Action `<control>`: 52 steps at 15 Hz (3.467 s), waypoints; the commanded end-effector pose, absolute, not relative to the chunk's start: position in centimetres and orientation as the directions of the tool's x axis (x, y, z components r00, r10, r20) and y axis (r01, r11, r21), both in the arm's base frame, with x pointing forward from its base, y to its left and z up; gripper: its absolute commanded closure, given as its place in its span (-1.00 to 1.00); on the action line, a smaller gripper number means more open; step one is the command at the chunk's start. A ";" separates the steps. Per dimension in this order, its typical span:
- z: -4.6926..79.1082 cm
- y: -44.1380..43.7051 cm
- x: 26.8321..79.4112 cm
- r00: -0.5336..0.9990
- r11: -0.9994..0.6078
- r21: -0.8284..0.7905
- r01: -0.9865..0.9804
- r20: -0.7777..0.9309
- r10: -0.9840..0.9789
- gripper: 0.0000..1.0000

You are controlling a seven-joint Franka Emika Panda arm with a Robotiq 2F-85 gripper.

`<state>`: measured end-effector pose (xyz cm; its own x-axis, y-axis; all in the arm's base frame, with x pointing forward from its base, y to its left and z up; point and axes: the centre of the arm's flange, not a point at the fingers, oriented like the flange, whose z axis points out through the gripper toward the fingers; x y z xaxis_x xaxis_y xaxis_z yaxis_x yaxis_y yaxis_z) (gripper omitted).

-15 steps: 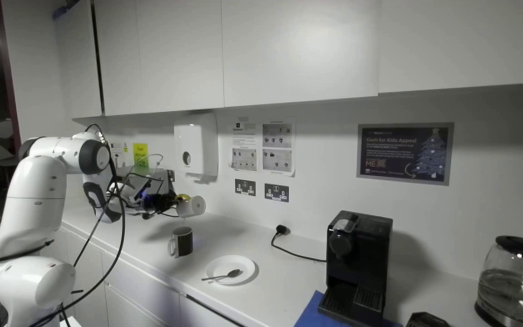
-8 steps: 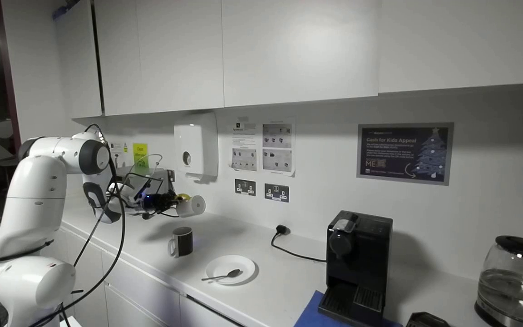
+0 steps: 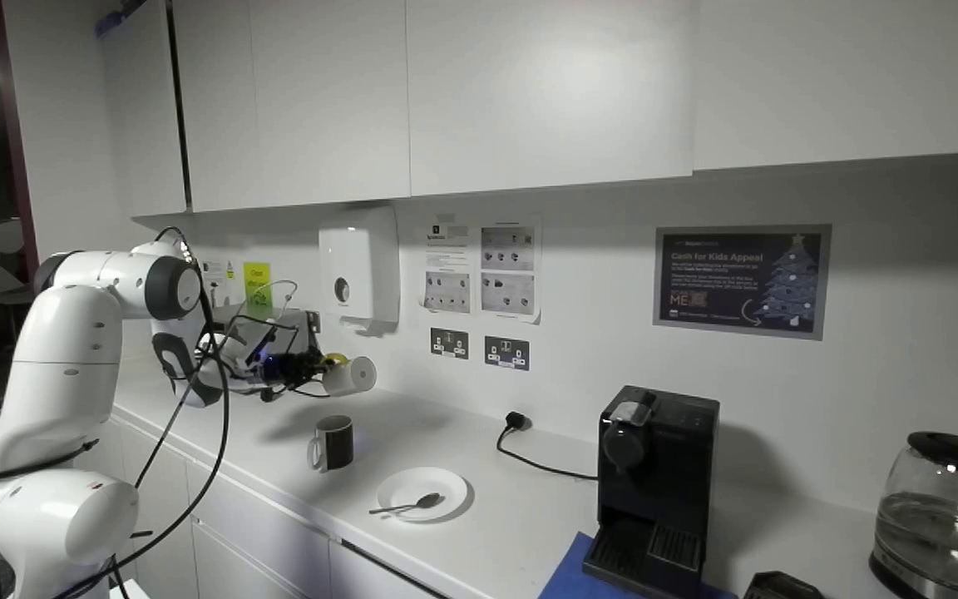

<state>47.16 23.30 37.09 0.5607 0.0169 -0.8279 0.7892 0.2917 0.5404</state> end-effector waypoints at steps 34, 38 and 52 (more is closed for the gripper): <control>49.0 15.4 45.8 0.821 -0.228 0.789 0.570 -0.552 0.142 0.91; 49.7 13.4 46.3 0.847 -0.298 0.793 0.531 -0.511 0.147 0.91; 51.7 10.5 45.9 0.891 -0.410 0.793 0.450 -0.427 0.153 0.91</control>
